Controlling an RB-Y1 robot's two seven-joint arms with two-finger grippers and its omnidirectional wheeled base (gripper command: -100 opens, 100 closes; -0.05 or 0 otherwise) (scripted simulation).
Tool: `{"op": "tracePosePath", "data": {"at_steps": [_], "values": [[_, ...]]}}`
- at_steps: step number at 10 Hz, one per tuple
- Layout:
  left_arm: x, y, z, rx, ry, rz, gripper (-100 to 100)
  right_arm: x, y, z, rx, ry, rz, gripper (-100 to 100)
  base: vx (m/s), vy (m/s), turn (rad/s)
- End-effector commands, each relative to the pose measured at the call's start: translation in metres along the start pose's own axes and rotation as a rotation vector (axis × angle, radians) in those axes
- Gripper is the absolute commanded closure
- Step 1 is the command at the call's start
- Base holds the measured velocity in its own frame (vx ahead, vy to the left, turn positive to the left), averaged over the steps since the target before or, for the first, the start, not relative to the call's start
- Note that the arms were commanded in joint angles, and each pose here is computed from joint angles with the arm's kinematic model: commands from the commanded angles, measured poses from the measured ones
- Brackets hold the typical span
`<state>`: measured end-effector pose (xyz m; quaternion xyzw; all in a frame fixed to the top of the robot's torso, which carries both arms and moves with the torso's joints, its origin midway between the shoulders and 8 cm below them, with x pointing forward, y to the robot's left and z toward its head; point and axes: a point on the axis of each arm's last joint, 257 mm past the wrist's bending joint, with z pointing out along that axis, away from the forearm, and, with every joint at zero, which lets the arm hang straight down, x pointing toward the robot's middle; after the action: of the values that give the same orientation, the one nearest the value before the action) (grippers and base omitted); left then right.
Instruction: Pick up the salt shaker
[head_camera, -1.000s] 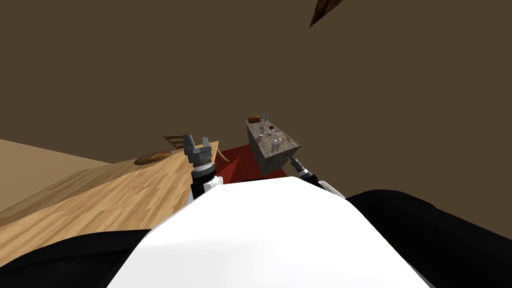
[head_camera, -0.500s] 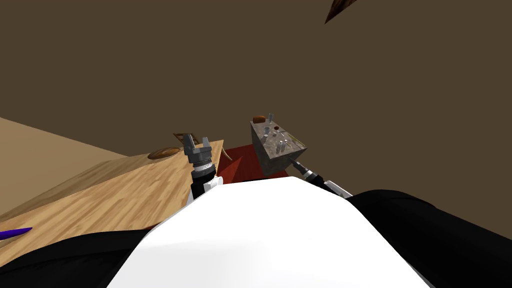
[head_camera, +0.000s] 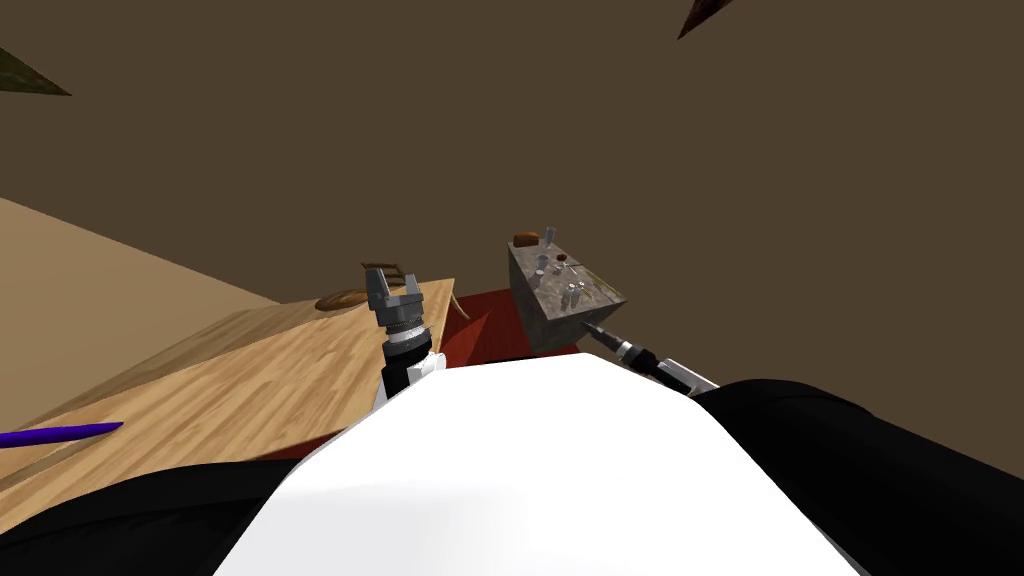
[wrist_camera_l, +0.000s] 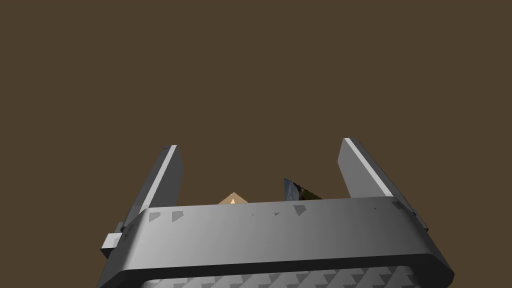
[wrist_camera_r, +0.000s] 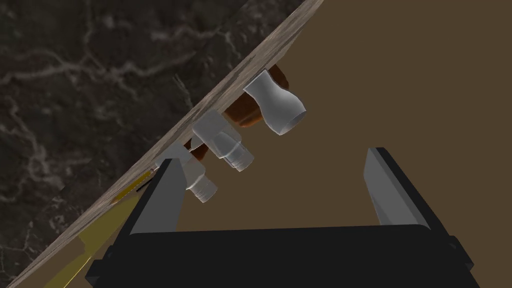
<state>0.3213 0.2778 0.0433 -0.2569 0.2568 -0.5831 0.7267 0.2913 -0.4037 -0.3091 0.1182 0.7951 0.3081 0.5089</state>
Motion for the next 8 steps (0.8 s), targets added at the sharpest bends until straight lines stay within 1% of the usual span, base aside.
{"op": "tracePosePath", "data": {"at_steps": [1, 3, 4, 5, 6, 8], "values": [[0.0, 0.0, 0.0, 0.0, 0.0, 0.0, 0, -0.001, -0.008, -0.004, 0.014, 0.03, -0.035, -100, 0.017, 0.034, 0.055], [0.0, 0.0, 0.0, 0.0, 0.0, 0.0, 0, 0.003, -0.033, -0.015, 0.055, 0.12, -0.137, -100, 0.034, 0.048, 0.144], [0.0, 0.0, 0.0, 0.0, 0.0, 0.0, 0, -0.002, -0.037, -0.018, 0.062, 0.136, -0.157, -100, 0.035, 0.037, 0.058], [0.0, 0.0, 0.0, 0.0, 0.0, 0.0, 0, -0.002, -0.05, -0.024, 0.084, 0.18, -0.209, -100, 0.037, 0.04, 0.108], [0.0, 0.0, 0.0, 0.0, 0.0, 0.0, 0, -0.005, -0.051, -0.025, 0.085, 0.187, -0.22, -100, 0.033, 0.028, 0.06], [0.0, 0.0, 0.0, 0.0, 0.0, 0.0, 0, -0.009, -0.076, -0.038, 0.125, 0.278, -0.33, -100, 0.053, 0.024, 0.121]]}}
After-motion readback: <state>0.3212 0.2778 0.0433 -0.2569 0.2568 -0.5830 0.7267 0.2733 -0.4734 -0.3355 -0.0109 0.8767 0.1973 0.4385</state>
